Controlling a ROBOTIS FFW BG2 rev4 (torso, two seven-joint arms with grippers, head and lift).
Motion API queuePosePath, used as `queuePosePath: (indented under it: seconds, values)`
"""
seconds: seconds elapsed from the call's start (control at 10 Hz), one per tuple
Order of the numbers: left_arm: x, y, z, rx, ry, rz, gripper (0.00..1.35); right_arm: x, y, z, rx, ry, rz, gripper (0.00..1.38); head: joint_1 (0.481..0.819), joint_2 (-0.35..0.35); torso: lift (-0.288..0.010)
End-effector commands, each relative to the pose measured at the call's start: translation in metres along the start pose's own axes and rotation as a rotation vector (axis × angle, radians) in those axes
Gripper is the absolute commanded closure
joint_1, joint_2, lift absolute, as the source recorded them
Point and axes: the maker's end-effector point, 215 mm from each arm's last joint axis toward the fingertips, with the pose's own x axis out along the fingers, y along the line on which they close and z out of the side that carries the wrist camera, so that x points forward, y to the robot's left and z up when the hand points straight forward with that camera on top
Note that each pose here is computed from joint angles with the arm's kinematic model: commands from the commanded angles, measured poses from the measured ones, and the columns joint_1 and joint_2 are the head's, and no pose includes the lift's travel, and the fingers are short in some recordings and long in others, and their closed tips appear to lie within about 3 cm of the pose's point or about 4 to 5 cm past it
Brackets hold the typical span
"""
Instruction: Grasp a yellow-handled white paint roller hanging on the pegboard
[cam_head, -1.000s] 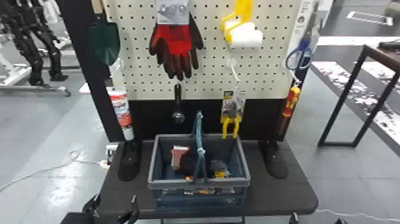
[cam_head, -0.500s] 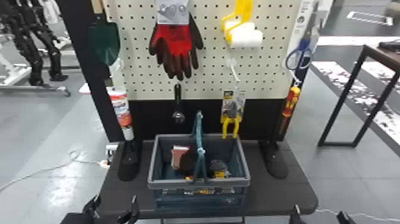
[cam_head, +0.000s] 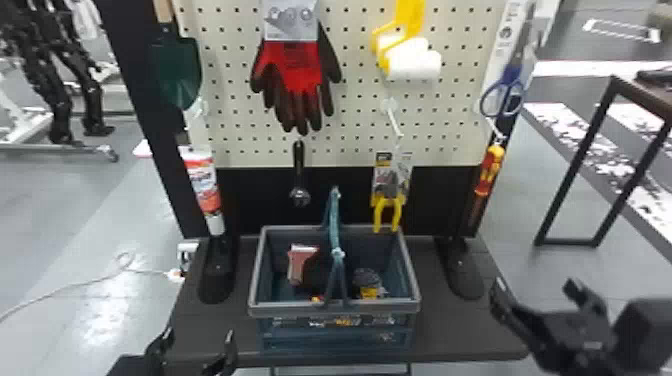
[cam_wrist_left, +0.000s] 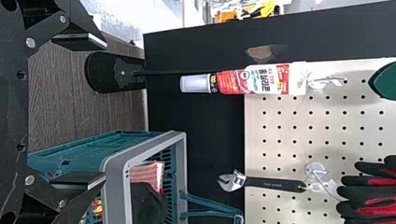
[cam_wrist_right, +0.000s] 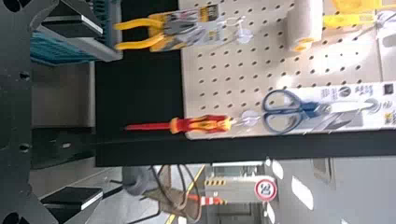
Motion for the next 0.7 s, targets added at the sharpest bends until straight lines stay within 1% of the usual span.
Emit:
queuePosePath:
  seconds: [0.0,0.1,0.2,0.4,0.6]
  values:
    - [0.003,-0.003,0.000,0.007,0.005,-0.013,0.30,0.020,-0.006,0.038,-0.029,-0.009,0.015,0.08,0.549,0.000,-0.100]
    - [0.004,-0.004,-0.001,0.009,0.012,-0.016,0.30,0.034,-0.005,0.061,-0.041,-0.031,0.037,0.08,0.549,0.000,-0.100]
    - [0.004,-0.006,-0.002,0.007,0.014,-0.019,0.30,0.051,-0.001,0.081,-0.036,-0.044,0.064,0.08,0.549,0.000,-0.100]
    - [0.011,-0.012,0.000,0.020,0.019,-0.037,0.30,0.079,0.004,0.136,-0.062,-0.101,0.111,0.08,0.549,0.000,-0.100]
    - [0.017,-0.019,0.001,0.032,0.029,-0.057,0.30,0.100,0.013,0.190,-0.062,-0.158,0.141,0.08,0.549,0.000,-0.100]
